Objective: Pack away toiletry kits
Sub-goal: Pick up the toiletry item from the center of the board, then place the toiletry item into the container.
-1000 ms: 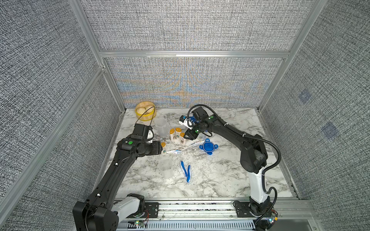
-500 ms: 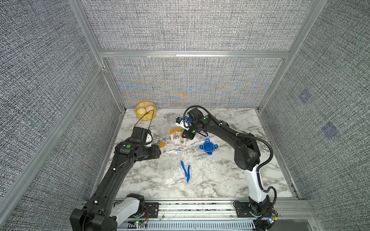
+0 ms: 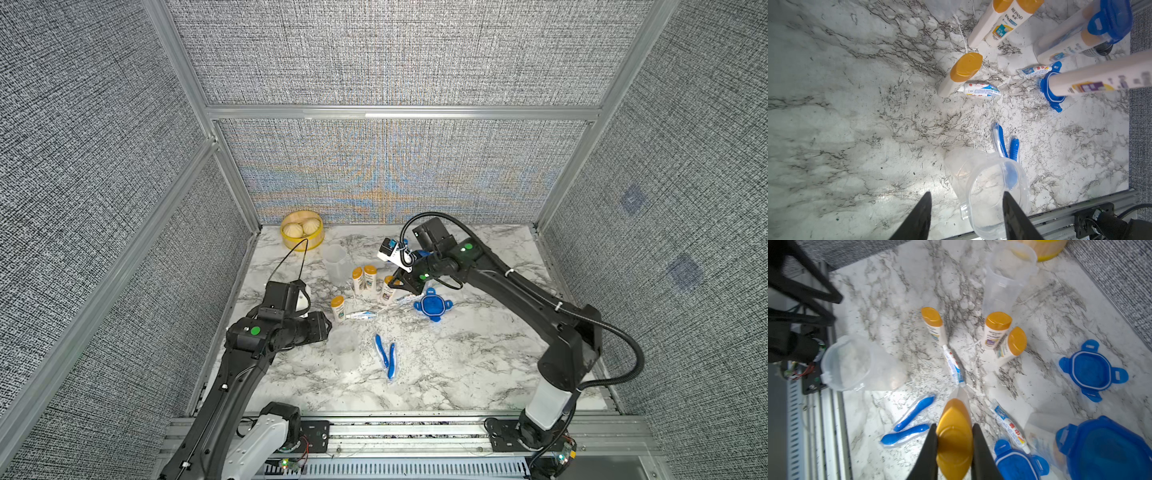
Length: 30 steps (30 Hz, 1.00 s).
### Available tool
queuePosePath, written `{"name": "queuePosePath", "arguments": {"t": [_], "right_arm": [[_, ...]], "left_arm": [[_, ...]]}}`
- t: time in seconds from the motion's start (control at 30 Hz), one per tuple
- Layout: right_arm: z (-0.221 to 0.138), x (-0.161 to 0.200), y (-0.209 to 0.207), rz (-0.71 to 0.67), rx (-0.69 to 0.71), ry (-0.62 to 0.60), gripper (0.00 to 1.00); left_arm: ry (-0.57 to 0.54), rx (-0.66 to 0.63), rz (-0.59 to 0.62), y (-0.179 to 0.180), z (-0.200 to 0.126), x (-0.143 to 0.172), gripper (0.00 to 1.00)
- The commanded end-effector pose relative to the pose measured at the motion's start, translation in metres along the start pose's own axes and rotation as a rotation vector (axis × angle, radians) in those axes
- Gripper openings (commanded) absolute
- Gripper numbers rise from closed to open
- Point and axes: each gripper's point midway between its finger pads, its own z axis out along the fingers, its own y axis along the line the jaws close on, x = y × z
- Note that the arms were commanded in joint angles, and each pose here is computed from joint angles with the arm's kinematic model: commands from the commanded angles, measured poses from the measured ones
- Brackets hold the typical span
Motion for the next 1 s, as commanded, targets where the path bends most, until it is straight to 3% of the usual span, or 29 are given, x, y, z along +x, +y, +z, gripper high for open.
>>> {"name": "queuePosePath", "arguments": {"t": [0.0, 0.17, 0.3, 0.97], "right_arm": [[-0.018, -0.008, 0.047, -0.039, -0.163, -0.051, 0.05], [-0.038, -0.031, 0.097, -0.110, -0.294, -0.144, 0.04], [-0.032, -0.043, 0.119, -0.151, -0.346, -0.158, 0.04], [0.074, -0.016, 0.128, -0.260, -0.211, 0.050, 0.04]], "left_arm": [[-0.013, -0.031, -0.018, 0.006, 0.000, -0.001, 0.53], [0.004, -0.024, -0.031, 0.006, 0.004, 0.003, 0.52], [0.005, -0.009, -0.034, 0.004, 0.006, 0.004, 0.52], [-0.009, 0.006, -0.046, 0.009, 0.005, 0.014, 0.50]]}}
